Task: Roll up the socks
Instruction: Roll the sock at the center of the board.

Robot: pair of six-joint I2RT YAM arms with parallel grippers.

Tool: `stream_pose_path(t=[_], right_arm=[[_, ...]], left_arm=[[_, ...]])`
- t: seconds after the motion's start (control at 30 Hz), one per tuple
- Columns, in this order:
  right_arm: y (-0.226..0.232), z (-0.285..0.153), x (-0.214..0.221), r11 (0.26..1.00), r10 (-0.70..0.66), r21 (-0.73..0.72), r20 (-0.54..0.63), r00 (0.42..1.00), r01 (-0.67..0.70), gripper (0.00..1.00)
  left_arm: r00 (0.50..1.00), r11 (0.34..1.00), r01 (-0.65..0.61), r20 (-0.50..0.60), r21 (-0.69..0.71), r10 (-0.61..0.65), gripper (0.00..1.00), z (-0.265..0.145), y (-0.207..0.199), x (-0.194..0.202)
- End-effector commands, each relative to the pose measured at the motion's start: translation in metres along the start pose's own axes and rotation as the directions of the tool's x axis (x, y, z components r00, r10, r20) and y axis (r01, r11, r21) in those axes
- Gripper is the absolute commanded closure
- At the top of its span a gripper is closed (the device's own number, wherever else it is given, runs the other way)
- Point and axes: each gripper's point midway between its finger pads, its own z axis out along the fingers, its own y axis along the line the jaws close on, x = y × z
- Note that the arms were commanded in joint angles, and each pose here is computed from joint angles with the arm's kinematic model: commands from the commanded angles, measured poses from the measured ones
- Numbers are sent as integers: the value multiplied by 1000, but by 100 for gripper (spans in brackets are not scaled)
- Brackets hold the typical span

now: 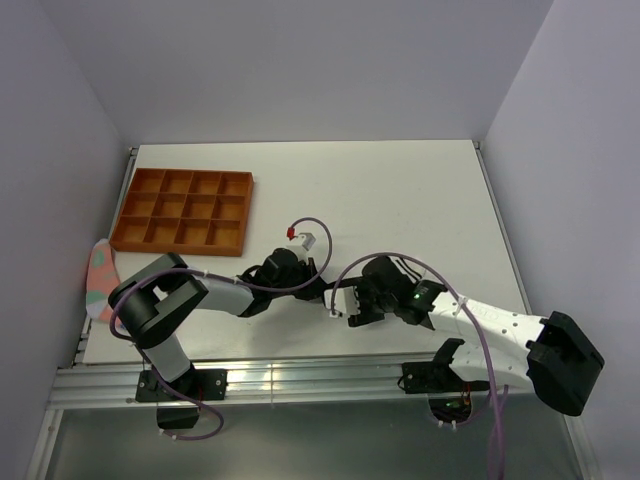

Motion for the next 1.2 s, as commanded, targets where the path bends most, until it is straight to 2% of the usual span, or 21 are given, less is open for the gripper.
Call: stream_pose_path(t=[0.0,0.5,0.93,1.03,1.17], right_arm=[[-22,-1,-14,991,-86,107,32,996,83,33],[-17,21,-13,975,-200,96,-22,980,201,34],[-17,40,-1,978,-200,37,-101,975,204,36],[-18,41,-4,985,-171,18,-105,980,174,41],[-16,42,-16,993,-113,-33,-88,990,110,53]], left_arm=[[984,990,-33,-180,-136,8,100,-7,42,52],[980,991,-45,-198,-125,20,100,-5,40,53],[975,993,-65,-219,-95,43,100,-5,34,54],[975,994,-62,-216,-85,43,100,-5,31,51],[981,998,-26,-194,-51,16,100,-7,24,45]])
